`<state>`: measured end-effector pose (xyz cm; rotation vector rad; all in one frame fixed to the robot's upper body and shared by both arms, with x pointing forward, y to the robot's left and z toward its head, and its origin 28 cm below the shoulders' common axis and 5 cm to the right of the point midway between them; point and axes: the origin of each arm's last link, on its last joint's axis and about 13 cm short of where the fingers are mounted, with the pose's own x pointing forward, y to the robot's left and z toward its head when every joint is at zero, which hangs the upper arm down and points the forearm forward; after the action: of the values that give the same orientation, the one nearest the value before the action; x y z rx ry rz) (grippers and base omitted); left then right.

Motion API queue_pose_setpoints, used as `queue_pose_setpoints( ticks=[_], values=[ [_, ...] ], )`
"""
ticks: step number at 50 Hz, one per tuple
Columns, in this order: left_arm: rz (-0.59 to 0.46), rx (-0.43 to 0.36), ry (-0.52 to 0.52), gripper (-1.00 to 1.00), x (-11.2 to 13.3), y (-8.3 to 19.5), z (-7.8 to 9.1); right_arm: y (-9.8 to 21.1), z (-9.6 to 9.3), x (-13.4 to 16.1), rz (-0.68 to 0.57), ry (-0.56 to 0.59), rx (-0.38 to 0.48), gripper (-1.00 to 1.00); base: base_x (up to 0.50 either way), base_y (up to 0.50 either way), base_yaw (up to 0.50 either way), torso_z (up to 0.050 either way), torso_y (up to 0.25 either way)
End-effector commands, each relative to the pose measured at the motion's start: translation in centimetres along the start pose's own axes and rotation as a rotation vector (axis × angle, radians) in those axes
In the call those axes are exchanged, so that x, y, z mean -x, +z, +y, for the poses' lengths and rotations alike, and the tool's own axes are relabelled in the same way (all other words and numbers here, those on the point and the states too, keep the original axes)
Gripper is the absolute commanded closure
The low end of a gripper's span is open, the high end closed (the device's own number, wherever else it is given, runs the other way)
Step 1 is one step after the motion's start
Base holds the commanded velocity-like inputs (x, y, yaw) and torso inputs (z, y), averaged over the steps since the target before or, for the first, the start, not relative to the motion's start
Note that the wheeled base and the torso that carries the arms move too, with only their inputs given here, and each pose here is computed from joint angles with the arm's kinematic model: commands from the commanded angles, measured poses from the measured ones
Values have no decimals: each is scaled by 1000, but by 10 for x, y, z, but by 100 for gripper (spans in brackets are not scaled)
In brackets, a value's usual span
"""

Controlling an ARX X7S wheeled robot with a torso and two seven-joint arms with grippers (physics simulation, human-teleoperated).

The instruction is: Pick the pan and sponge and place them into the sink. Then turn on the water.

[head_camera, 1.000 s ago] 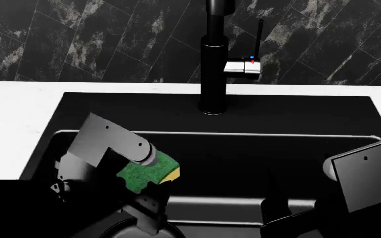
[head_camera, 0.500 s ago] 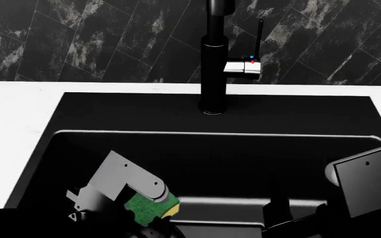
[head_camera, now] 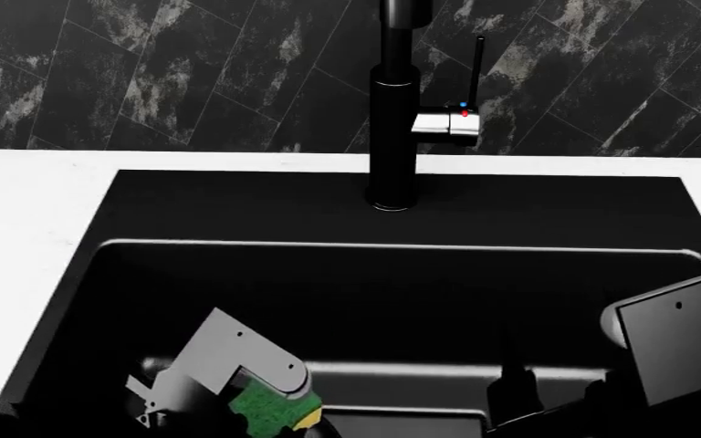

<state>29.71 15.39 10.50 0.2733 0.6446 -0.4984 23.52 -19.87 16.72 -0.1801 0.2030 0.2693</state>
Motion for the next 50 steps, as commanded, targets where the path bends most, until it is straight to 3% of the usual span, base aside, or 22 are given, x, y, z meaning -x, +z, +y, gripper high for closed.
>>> queue_pose_setpoints(
  ticks=[1,25,26,41,50],
  values=[
    [20,2,-3,100,-7,-5,-3,-3,1,-1,6,5,-4,-100,0,0,0,0,0],
    [35,-6,3,100,-11,-5,-1,-6,1,-2,8,7,-13,-100,0,0,0,0,0],
    [35,-16,0,-100,-10,-5,-2,-6,1,-2,8,8,-13,-100,0,0,0,0,0],
    [8,-30,14,-100,0,4,-1,-3,1,-5,8,12,-8,-100,0,0,0,0,0],
    [-149,-20,44,-100,29,31,0,2,1,-9,-11,11,-14,-100,0,0,0,0,0]
  ],
)
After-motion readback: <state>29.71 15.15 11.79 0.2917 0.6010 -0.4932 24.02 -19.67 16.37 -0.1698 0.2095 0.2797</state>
